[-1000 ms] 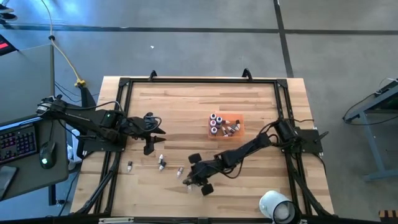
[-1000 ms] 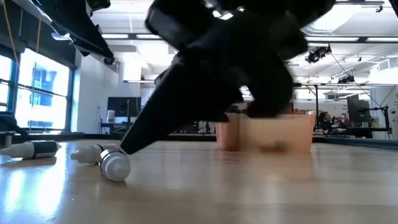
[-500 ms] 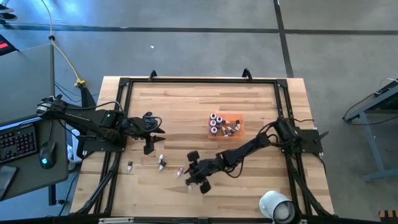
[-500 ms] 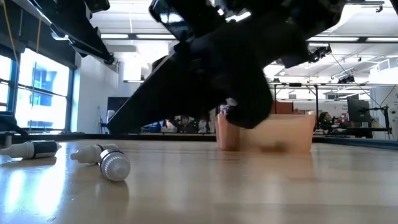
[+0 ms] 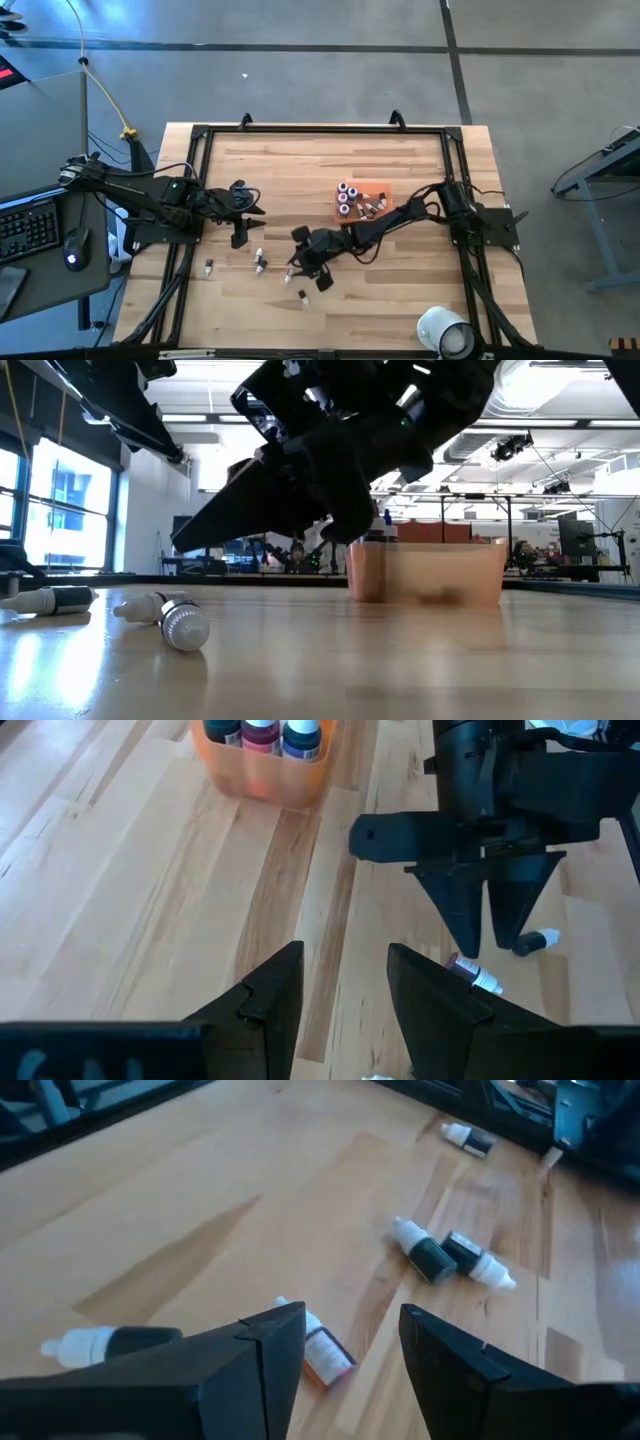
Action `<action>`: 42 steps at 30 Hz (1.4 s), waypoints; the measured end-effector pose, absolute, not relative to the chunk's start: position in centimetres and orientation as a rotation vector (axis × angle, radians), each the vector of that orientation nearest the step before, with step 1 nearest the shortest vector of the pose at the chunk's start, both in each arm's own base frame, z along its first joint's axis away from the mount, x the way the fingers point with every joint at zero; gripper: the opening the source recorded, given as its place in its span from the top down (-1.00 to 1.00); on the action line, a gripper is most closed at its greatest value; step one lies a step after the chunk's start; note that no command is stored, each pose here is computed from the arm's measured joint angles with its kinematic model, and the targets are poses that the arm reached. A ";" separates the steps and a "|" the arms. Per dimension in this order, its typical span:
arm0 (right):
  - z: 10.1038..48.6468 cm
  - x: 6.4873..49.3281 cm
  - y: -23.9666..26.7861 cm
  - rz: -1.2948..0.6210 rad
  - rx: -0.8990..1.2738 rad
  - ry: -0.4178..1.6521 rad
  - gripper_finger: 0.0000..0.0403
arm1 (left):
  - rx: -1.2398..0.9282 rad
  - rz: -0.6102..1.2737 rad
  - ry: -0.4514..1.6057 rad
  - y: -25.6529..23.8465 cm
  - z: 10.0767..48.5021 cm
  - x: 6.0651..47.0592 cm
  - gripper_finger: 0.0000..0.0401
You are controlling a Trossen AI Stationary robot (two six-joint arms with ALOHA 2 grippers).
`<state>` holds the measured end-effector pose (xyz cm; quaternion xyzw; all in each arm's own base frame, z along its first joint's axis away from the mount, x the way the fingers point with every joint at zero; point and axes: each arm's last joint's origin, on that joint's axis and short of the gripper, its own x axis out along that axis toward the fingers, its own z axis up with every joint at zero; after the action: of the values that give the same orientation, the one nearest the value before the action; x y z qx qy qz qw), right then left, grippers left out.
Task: Pick & Place food coloring
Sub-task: Put the small orange food coloring bottle into the orange bin
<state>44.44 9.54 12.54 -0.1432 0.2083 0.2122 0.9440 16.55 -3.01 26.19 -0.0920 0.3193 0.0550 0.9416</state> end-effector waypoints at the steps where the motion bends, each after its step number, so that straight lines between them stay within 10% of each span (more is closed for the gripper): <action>1: 12.6 44.5 9.6 0.437 -0.289 0.419 0.23 | -0.188 0.112 0.652 -3.0 26.2 16.5 0.28; 42: 14.3 47.7 10.4 0.474 -0.241 0.406 0.32 | -0.180 0.097 0.693 -3.0 25.9 16.2 0.28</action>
<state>47.67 10.43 14.35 -0.1184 0.1991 0.2328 0.9446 16.24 -3.00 25.95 -0.0882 0.3390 0.0473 0.9354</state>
